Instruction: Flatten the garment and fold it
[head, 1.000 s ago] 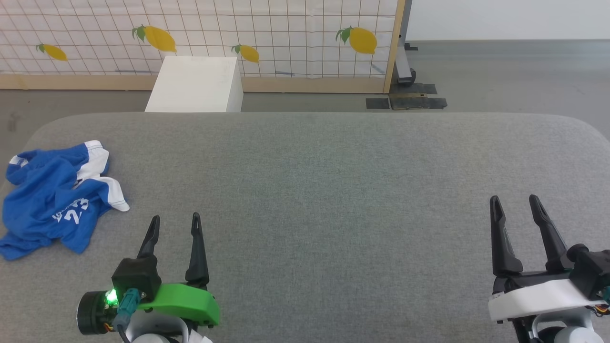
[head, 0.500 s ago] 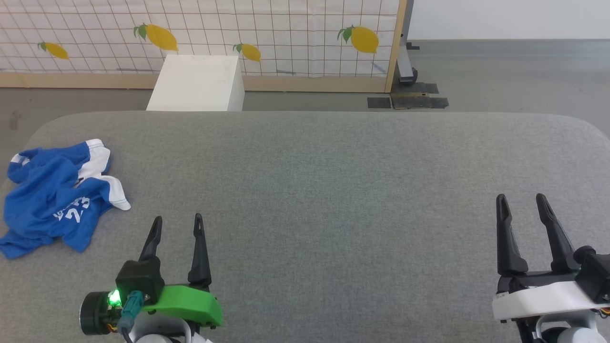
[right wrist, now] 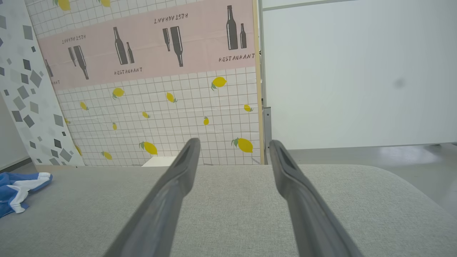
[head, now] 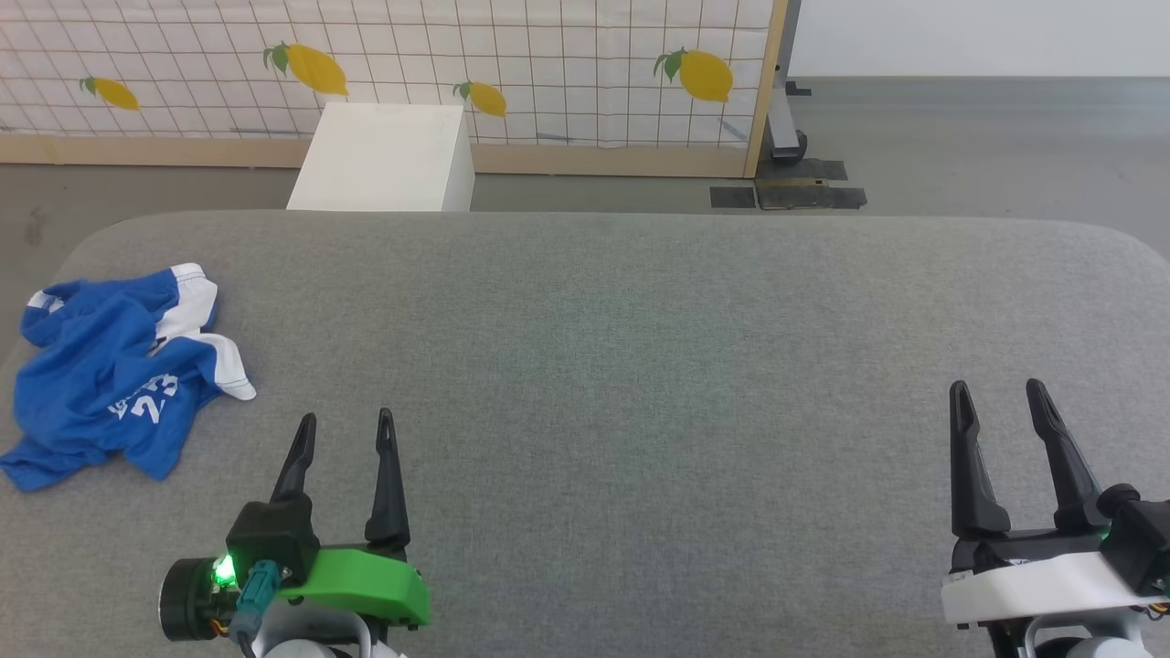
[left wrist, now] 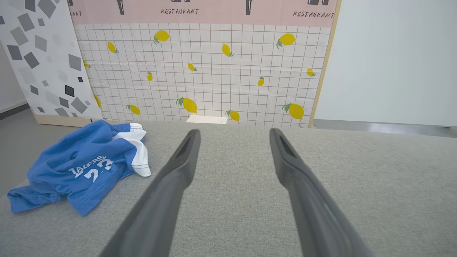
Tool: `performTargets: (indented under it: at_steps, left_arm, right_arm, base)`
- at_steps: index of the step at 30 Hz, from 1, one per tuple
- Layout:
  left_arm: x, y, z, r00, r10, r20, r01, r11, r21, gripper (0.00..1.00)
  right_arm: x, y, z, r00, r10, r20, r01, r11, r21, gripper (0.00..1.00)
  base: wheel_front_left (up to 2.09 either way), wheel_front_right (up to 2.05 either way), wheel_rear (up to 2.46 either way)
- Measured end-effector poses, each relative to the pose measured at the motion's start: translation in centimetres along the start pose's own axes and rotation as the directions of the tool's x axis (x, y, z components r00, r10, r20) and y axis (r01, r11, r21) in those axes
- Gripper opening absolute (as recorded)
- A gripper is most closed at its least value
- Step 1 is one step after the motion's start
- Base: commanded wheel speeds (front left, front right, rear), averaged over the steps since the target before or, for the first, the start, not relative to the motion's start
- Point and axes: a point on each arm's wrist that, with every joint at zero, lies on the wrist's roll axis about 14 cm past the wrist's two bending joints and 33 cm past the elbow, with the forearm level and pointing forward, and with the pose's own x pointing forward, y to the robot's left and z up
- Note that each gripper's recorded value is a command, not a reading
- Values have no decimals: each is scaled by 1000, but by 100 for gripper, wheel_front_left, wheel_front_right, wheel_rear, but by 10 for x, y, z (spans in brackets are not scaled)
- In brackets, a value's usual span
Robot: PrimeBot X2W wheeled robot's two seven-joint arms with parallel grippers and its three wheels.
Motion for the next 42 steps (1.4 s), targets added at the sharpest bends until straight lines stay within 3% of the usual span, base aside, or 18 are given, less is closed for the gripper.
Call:
performTargets:
  at_steps: [42]
  left_arm:
    - [-3,4,-7,1000,21,-8,-21,999,28,100]
  right_arm:
    - [-3,2,-11,1000,10,-28,-11,999,-37,100]
  base:
    - [0,0,0]
